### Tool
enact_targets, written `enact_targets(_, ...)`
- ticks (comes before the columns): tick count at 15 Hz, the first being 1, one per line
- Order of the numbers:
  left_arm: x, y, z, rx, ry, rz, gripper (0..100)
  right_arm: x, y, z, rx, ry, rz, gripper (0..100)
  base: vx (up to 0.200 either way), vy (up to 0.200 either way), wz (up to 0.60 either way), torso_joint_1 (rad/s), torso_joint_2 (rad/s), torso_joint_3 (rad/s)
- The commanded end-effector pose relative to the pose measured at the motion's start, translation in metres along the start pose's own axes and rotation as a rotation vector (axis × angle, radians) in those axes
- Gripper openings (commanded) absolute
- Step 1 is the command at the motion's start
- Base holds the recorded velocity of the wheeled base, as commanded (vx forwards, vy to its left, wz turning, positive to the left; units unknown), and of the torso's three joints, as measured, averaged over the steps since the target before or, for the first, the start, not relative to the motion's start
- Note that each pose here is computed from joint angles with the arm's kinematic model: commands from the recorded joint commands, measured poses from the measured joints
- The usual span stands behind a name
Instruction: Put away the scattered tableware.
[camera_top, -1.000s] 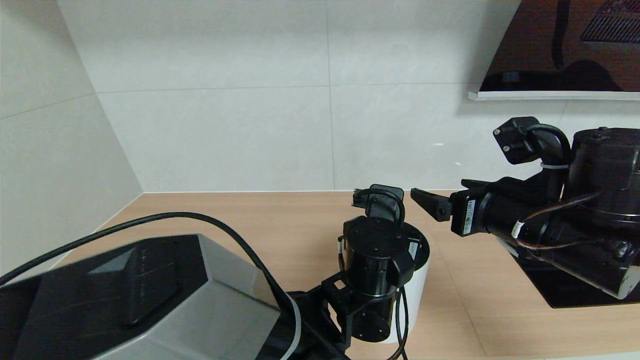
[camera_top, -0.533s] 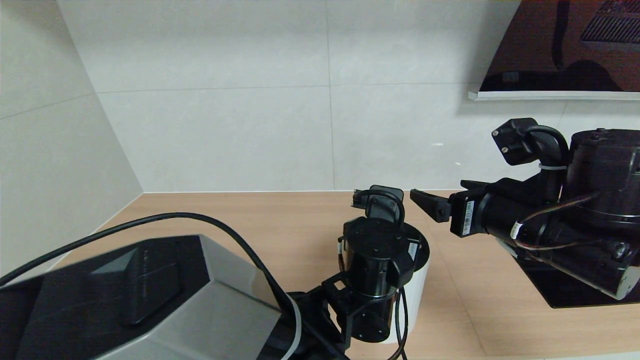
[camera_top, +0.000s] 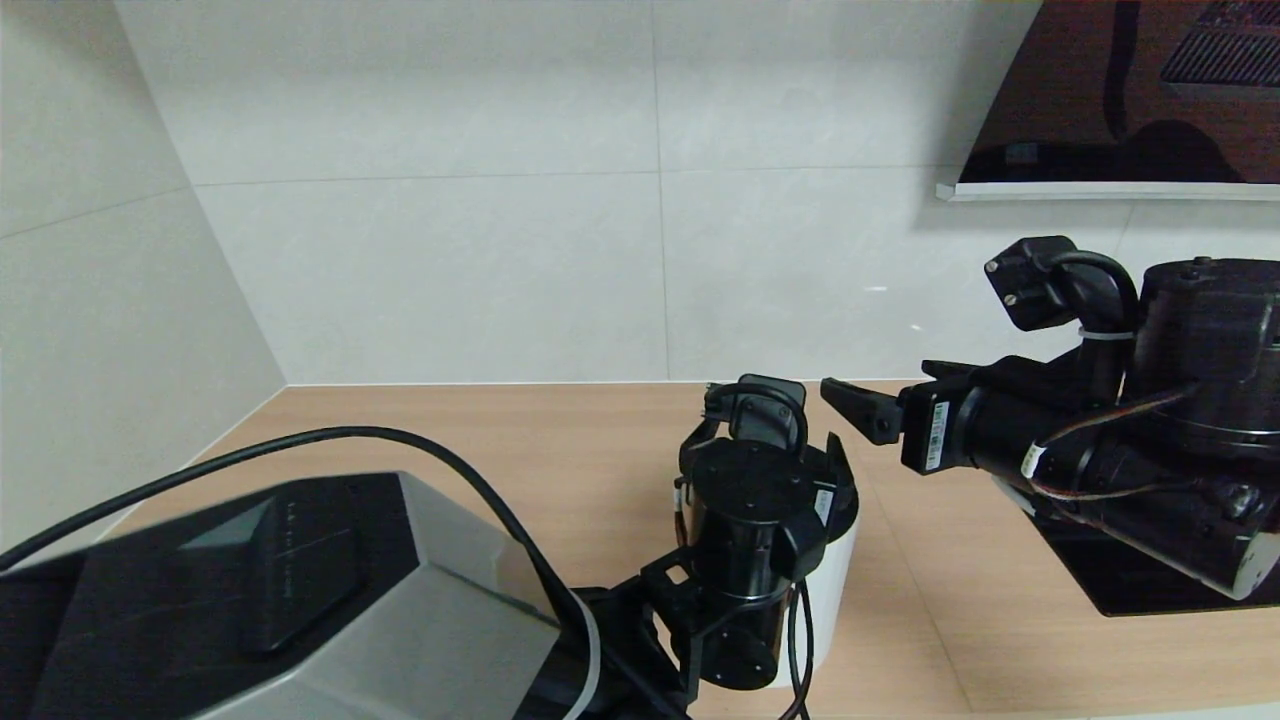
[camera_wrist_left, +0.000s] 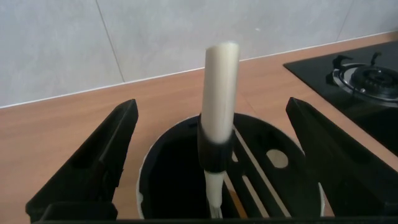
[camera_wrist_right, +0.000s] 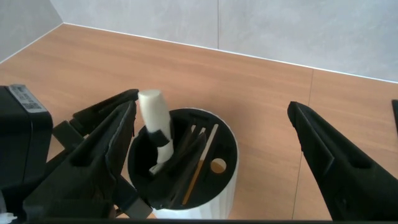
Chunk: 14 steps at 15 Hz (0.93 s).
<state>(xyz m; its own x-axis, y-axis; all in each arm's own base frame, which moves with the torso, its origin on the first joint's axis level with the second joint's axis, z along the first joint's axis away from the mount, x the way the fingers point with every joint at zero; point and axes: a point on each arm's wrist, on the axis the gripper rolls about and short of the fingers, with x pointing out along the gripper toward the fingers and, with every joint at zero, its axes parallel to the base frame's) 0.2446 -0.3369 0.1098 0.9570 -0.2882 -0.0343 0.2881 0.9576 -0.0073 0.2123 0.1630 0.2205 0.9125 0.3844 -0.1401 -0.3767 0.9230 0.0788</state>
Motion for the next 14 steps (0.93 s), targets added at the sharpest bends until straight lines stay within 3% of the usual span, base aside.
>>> enact_targets(1, -0.004, 0.001, 0.005, -0.008, -0.008, -0.003, 100, 0.0, 0.0, 0.0, 0.0, 0.0, 0.0, 100, 0.0, 0.0, 0.0, 0.0, 0.0, 0.0)
enact_targets(4, -0.031, 0.018, 0.033, -0.037, -0.045, -0.08, 100, 0.0, -0.002, 0.0, 0.001, -0.001, -0.006, 100, 0.0, 0.0, 0.0, 0.0, 0.0, 0.0)
enact_targets(7, -0.063, 0.053, 0.054, -0.039, -0.047, -0.241, 100, -0.003, -0.002, 0.004, 0.005, -0.016, -0.005, 100, 0.0, 0.0, 0.0, 0.0, 0.0, 0.0)
enact_targets(11, -0.085, 0.126, 0.093, -0.083, -0.143, -0.128, 100, -0.024, -0.017, 0.022, 0.032, -0.096, -0.039, 100, 0.0, 0.0, 0.0, 0.0, 0.0, 0.0)
enact_targets(14, -0.135, 0.183, 0.103, -0.076, -0.165, -0.088, 100, -0.031, -0.036, 0.022, 0.045, -0.107, -0.111, 100, 0.0, 0.0, 0.0, 0.0, 0.0, 0.0)
